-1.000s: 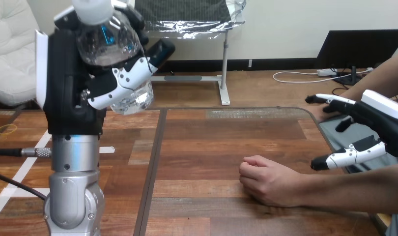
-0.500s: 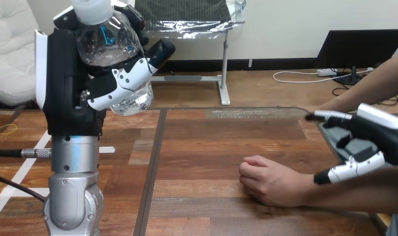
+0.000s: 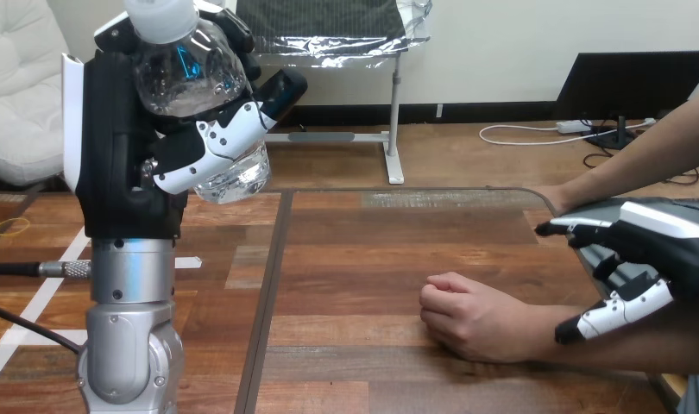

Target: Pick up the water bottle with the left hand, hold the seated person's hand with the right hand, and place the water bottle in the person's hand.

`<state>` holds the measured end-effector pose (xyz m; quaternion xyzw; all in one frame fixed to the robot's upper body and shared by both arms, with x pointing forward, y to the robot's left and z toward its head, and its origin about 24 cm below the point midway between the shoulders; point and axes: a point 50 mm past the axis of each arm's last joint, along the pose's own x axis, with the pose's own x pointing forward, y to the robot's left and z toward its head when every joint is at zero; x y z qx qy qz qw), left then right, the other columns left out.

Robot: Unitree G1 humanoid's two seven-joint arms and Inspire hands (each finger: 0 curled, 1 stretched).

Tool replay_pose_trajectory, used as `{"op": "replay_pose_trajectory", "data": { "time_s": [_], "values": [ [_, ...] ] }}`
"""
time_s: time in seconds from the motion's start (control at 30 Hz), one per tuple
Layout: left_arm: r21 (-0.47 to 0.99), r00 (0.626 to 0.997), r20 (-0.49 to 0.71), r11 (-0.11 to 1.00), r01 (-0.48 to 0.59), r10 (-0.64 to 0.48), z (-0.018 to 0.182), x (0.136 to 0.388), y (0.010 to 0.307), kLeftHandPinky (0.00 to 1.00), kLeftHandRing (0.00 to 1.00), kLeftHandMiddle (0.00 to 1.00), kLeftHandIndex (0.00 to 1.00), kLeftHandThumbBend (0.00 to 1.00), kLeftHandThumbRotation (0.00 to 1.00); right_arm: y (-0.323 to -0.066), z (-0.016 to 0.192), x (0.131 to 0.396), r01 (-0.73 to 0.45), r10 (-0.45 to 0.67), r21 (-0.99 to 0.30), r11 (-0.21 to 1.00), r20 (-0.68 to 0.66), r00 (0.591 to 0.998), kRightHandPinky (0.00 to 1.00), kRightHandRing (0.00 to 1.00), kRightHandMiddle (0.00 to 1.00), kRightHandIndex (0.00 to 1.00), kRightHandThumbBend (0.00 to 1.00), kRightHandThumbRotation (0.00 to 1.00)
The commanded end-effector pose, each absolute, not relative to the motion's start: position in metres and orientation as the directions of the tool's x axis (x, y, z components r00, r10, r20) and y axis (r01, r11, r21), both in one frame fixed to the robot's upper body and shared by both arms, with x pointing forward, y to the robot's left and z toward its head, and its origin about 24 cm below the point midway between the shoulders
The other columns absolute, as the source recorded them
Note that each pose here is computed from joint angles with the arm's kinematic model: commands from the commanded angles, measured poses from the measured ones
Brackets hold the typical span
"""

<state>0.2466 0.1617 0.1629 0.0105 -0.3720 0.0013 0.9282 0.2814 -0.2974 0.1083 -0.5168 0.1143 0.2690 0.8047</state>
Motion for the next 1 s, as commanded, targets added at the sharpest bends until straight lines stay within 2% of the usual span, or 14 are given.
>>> {"op": "replay_pose_trajectory", "data": {
  "time_s": [0.0,0.97],
  "values": [
    [0.000,0.686,0.727,1.000,0.001,0.000,0.173,0.248,0.161,0.22,0.28,0.35,0.38,0.59,0.00,-0.292,0.135,0.295,-0.505,0.331,-0.824,0.256,-0.416,0.847,0.74,0.94,0.97,0.94,1.00,0.35],
    [-0.002,0.691,0.723,1.000,-0.004,0.004,0.171,0.248,0.163,0.22,0.29,0.35,0.39,0.60,0.00,-0.281,0.116,0.295,-0.560,0.315,-0.820,0.120,-0.503,0.805,0.71,0.89,0.92,0.91,1.00,0.35]
  ]
}}
